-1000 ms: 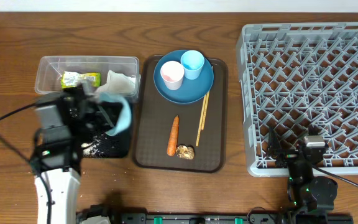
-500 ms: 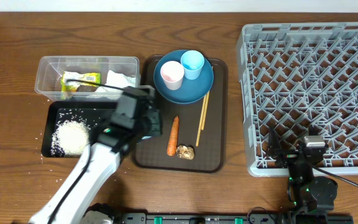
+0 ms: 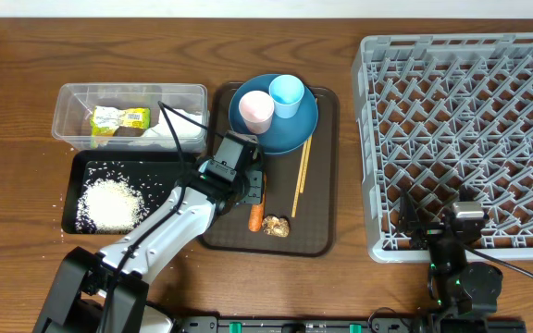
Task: Sort waste into correct bins and load items into the dishwasher rack
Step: 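Carry the emptied bowl back to the brown tray with the left gripper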
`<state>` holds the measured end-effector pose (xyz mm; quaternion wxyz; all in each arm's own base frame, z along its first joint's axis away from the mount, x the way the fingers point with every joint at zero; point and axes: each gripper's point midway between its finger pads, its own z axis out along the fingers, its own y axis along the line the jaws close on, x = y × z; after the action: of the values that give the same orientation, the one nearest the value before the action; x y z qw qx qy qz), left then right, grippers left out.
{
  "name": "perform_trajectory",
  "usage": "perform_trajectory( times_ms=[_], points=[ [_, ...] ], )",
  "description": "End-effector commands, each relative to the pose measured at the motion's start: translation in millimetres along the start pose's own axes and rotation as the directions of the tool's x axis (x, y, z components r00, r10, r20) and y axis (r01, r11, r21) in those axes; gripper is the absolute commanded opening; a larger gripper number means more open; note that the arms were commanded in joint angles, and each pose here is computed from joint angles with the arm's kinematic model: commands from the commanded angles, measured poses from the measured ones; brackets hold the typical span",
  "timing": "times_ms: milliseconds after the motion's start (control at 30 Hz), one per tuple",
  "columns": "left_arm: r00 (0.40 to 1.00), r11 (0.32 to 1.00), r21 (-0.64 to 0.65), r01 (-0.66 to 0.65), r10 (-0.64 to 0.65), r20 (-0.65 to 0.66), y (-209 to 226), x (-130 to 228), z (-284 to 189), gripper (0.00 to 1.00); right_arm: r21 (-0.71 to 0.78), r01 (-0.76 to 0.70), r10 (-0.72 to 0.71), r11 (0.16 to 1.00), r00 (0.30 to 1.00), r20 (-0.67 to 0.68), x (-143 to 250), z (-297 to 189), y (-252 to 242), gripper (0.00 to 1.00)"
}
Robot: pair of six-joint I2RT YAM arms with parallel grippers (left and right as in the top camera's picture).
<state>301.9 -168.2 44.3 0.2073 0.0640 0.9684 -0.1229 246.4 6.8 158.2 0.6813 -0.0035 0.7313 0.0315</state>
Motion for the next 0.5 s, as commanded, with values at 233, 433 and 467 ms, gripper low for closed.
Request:
perform_trajectory(
  times_ms=[233, 433, 467],
  points=[
    [0.997, 0.997, -0.041, -0.063, 0.065, 0.036, -1.2, -24.0, -14.5, 0.51, -0.003, 0.015, -0.015, 1.0, 1.0, -0.003, 1.1, -0.1, 0.5, 0.99],
    [0.994, 0.993, -0.064, -0.103, 0.1, -0.036, -0.5, -18.2, -35.1, 0.52, -0.003, 0.015, -0.015, 1.0, 1.0, -0.003, 1.1, -0.1, 0.5, 0.99],
    [0.994, 0.992, -0.065, -0.104, 0.102, -0.042, -0.4, -17.0, -37.9, 0.52, -0.003, 0.015, -0.015, 1.0, 1.0, -0.003, 1.1, -0.1, 0.5, 0.99]
  ],
)
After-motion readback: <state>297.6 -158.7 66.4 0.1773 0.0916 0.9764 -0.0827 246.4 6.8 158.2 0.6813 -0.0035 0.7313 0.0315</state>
